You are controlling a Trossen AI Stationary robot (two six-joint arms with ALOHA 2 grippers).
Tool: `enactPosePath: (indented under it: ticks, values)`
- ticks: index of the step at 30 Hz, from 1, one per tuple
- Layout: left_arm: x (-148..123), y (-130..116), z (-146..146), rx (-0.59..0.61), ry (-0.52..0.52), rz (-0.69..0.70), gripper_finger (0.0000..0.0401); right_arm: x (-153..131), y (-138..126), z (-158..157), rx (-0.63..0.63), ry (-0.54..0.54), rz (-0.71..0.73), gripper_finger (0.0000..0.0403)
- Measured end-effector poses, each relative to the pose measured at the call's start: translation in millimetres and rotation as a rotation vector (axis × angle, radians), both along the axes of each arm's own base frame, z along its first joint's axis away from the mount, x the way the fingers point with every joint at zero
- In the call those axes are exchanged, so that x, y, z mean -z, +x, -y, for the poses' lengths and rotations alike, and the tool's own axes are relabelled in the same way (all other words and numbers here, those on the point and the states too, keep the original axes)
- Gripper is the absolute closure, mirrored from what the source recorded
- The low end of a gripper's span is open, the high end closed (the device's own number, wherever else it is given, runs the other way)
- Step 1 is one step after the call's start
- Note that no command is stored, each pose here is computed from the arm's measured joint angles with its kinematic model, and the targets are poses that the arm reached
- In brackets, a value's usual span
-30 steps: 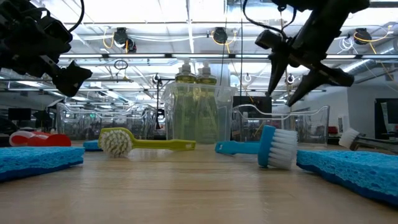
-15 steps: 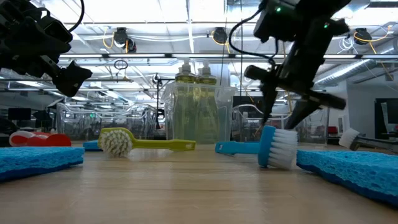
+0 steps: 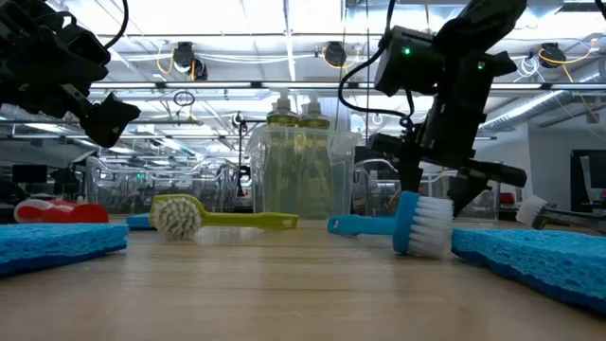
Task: Pick & Place Kitchen Sink Supplies
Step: Put the blue sponge into the left transparent bin
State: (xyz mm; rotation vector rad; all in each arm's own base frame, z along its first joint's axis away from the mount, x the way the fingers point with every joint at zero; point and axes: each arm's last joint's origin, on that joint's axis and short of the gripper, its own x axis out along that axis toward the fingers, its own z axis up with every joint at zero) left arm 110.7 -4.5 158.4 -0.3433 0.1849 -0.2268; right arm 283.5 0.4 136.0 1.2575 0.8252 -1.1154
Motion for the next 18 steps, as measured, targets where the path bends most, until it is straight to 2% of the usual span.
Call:
enactPosePath:
  ticks: [18]
  values:
    - [0.0,0.0,0.0,0.0,0.0,0.0,0.0105,-1.3,-0.6,1.8,0.012,-0.061,0.003,0.0204]
